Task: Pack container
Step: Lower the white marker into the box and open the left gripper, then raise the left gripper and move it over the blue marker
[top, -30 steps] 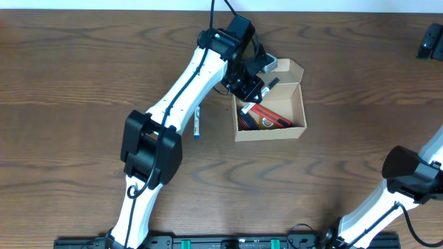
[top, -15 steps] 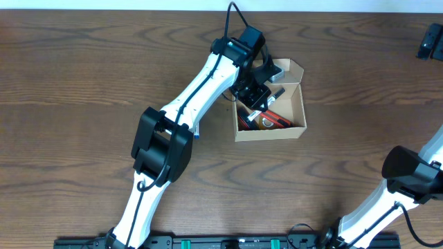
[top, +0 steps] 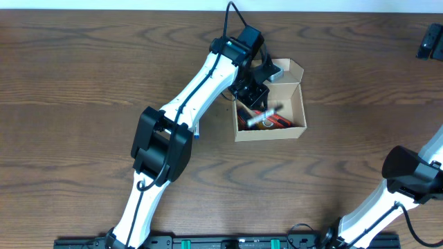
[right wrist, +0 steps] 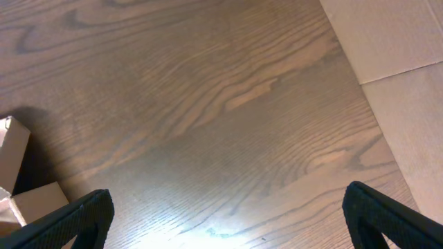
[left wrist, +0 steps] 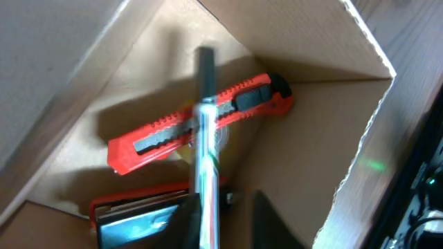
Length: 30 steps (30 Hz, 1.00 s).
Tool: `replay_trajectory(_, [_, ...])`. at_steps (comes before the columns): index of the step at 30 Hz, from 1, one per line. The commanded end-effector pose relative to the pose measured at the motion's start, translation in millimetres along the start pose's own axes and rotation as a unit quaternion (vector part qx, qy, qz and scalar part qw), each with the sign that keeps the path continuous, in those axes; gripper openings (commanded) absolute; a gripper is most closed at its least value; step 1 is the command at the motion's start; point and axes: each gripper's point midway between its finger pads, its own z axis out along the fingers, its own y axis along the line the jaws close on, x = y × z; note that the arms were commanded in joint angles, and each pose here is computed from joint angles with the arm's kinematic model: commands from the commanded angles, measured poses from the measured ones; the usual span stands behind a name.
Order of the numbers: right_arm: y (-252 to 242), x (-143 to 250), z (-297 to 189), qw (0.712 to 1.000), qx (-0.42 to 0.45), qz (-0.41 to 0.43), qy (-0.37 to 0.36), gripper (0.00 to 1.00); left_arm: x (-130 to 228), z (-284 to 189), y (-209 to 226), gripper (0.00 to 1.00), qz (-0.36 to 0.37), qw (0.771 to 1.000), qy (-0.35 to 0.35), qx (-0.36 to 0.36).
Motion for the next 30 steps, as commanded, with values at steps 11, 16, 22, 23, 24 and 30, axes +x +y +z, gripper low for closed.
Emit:
replay_trajectory(11, [-2, -2, -10, 1.000, -0.001, 0.010, -0.014, 0.99, -1, -6, 19, 0.21, -0.003, 0.999, 0.001, -0.043])
replay_trajectory(16, [-2, -2, -10, 1.000, -0.001, 0.010, -0.014, 0.99, -10, -31, 47, 0.24, -0.050, 0.996, -0.030, -0.073])
replay_trajectory(22, [-2, -2, -10, 1.000, -0.001, 0.010, -0.014, 0.99, -17, -107, 110, 0.20, -0.133, 0.970, -0.088, -0.182])
replay_trajectory(23, [-2, -2, -10, 1.000, -0.001, 0.010, -0.014, 0.99, -14, -121, 121, 0.20, -0.147, 0.962, -0.091, -0.209])
replay_trajectory(24, [-2, -2, -10, 1.000, -0.001, 0.010, -0.014, 0.99, -9, -135, 130, 0.20, -0.157, 0.955, -0.092, -0.234])
replay_trajectory(30, [-2, -2, -10, 1.000, -0.001, 0.010, -0.014, 0.99, 18, -172, 150, 0.20, -0.201, 0.928, -0.068, -0.306])
